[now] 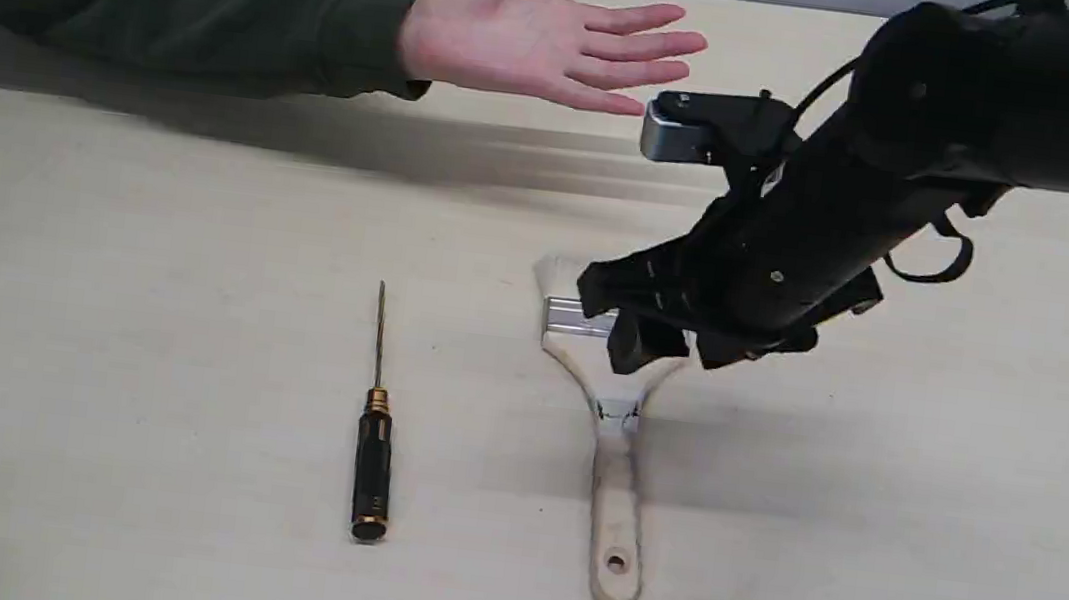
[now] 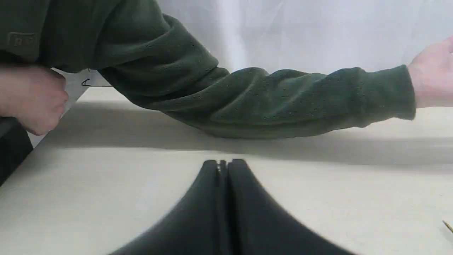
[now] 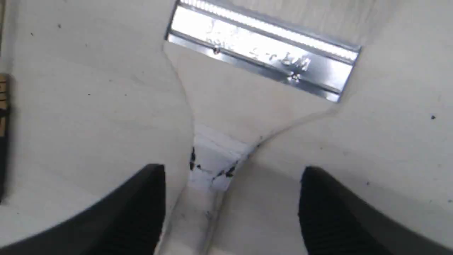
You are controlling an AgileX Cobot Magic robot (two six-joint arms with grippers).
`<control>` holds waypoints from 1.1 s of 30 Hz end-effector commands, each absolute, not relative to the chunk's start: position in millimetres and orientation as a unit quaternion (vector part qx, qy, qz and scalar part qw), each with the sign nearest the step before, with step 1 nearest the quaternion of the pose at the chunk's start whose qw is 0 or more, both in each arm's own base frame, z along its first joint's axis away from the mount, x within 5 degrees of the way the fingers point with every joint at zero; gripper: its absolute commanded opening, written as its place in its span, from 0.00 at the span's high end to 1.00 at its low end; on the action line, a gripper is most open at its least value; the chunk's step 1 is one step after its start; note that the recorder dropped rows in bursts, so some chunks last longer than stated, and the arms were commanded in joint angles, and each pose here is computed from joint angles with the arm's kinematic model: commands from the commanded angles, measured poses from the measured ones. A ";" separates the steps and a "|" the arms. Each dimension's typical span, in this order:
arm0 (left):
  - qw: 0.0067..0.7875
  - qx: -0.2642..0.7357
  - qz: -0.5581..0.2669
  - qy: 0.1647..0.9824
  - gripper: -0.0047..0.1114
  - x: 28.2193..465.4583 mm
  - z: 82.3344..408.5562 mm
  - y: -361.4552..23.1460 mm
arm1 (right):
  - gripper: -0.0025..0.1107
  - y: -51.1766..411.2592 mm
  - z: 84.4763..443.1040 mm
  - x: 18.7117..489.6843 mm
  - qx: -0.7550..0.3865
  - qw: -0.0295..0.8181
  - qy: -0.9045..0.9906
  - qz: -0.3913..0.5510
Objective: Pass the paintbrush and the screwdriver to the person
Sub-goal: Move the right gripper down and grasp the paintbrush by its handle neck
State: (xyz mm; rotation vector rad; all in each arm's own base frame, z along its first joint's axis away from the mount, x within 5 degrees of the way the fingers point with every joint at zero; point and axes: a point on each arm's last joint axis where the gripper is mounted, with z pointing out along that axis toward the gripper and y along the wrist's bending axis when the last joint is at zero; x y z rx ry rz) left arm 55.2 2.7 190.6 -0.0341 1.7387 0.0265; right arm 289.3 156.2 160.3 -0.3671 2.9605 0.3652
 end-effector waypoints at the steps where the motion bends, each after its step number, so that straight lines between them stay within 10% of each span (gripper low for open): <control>1: 0.648 -0.012 0.008 0.761 0.96 55.3 190.8 2.2 | 0.46 157.5 150.6 289.9 -0.118 0.048 0.985 0.118; 22: 0.647 -0.014 0.006 0.762 0.96 55.2 190.5 2.1 | 0.47 182.0 108.5 282.8 -0.115 0.011 0.988 0.099; 33: 0.647 -0.014 0.006 0.762 0.96 55.2 190.5 2.1 | 0.84 172.4 98.7 283.2 -0.151 0.000 0.988 0.042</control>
